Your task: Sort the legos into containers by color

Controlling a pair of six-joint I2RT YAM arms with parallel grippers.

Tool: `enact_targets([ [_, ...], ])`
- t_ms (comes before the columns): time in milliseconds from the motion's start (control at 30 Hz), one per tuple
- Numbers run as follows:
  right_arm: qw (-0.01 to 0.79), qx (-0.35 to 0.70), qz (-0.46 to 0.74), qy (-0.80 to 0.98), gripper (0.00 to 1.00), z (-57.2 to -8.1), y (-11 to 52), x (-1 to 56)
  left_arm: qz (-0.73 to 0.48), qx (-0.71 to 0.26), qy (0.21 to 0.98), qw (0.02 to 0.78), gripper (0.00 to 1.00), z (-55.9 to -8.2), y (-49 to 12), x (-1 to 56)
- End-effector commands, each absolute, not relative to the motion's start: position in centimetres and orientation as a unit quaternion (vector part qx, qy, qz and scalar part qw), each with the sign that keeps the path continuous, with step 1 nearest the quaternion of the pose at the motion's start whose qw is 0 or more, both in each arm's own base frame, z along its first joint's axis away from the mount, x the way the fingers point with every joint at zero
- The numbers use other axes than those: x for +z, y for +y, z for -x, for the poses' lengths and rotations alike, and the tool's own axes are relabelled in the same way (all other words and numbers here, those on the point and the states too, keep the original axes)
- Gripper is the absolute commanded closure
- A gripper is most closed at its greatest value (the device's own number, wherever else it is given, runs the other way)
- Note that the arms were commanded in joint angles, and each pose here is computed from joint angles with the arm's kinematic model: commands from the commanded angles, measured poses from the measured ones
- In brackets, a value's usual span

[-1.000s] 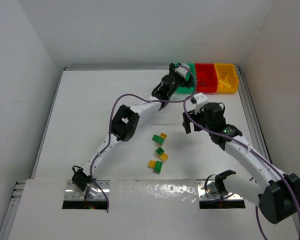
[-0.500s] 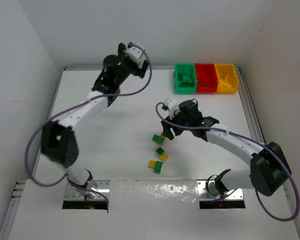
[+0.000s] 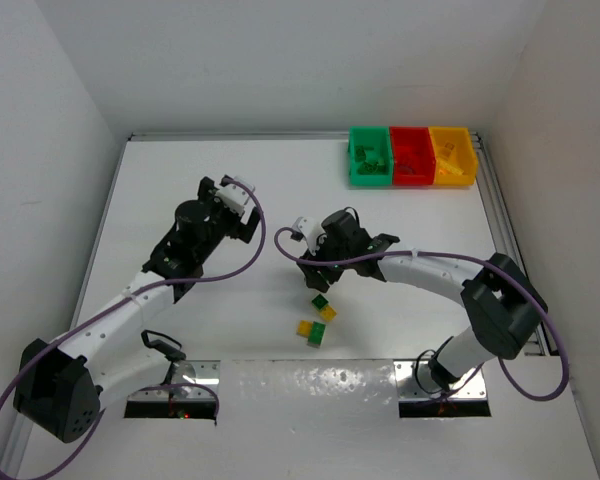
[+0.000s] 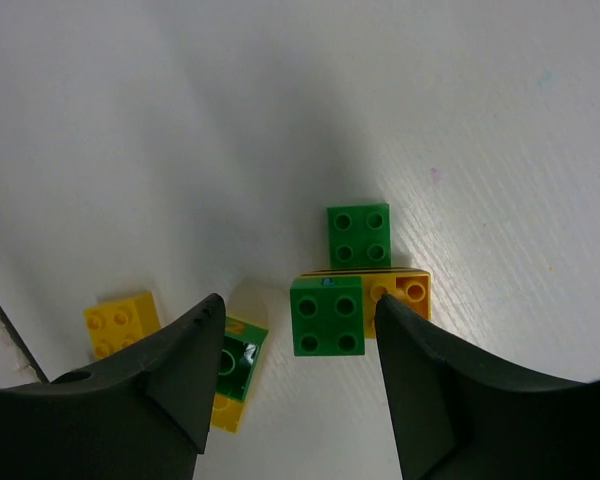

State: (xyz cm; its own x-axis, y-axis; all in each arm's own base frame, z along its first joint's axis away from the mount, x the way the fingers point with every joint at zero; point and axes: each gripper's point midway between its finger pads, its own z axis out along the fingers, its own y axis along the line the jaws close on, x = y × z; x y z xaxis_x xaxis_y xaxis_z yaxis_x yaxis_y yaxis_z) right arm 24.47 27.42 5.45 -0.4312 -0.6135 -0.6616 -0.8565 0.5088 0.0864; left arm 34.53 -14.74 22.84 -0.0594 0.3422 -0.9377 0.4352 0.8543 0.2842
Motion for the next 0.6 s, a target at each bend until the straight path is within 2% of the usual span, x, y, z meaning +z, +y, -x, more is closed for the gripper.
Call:
enact_targets([
  [0,0.319,0.194,0.441,0.816,0.41,-25.9,28.3,5.8,-0.225,-0.026,0.721,0.655,0.13,-34.1,-13.6,23.8],
  [300,0.318,0.109,0.442,0.832,0.45,-26.2,26.9,4.2,-0.223,-0.024,0.714,0.663,0.13,-34.1,-13.6,23.7],
  [567,0.304,0.116,0.445,0.834,0.53,-25.7,27.0,3.6,-0.227,-0.017,0.711,0.665,0.12,-34.1,-13.4,23.6],
])
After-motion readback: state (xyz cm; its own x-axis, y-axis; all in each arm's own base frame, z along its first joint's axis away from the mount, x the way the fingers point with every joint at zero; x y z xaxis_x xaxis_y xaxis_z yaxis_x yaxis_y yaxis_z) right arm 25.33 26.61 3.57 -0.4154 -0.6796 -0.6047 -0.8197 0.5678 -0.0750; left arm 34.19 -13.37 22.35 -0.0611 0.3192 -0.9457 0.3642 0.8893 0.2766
